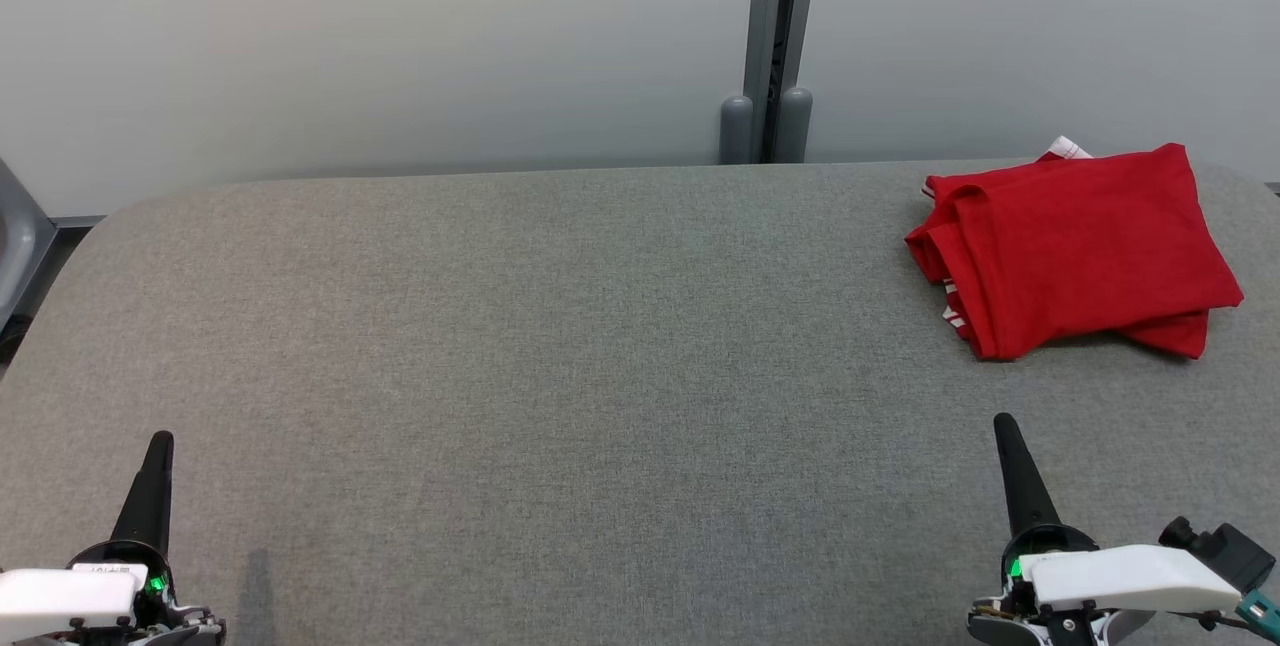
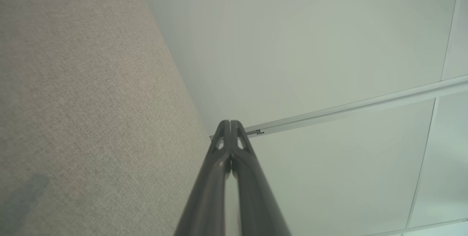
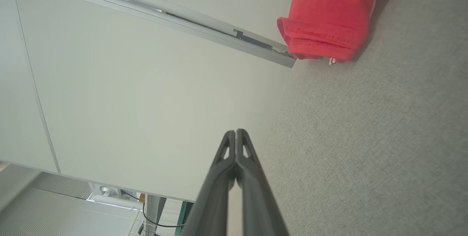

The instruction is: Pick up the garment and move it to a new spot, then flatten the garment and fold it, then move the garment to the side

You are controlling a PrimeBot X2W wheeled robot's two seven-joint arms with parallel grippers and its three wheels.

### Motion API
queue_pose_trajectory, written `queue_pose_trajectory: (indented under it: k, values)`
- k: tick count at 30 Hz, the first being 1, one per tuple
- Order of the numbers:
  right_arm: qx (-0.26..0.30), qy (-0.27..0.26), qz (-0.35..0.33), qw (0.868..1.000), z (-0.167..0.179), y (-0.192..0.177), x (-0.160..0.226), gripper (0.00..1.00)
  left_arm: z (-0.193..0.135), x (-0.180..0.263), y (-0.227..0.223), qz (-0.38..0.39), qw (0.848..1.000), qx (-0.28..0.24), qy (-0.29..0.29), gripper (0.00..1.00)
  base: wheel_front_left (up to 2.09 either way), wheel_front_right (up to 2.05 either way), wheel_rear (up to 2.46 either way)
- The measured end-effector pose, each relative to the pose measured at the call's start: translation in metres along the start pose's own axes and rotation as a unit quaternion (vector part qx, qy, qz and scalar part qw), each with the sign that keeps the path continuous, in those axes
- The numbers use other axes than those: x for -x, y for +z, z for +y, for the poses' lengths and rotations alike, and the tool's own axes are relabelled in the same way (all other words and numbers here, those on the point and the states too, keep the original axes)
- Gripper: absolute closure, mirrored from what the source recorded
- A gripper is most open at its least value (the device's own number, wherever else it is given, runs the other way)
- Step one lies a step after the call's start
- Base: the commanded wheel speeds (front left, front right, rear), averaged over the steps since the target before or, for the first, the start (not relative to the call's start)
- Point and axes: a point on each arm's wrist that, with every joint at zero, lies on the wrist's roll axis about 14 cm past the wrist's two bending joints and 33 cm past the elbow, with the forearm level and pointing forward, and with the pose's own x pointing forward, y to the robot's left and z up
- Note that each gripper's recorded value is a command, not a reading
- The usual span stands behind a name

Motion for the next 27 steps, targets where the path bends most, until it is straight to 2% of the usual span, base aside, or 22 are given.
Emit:
queue_pose_trajectory:
  k: [27]
  values:
    - [-0.099,-0.004,0.003,0.995,0.006,-0.007,-0.001,1.00,-0.015,0.001,0.011,0.008,0.995,0.090,-0.043,1.00,0.00,0.00,0.00]
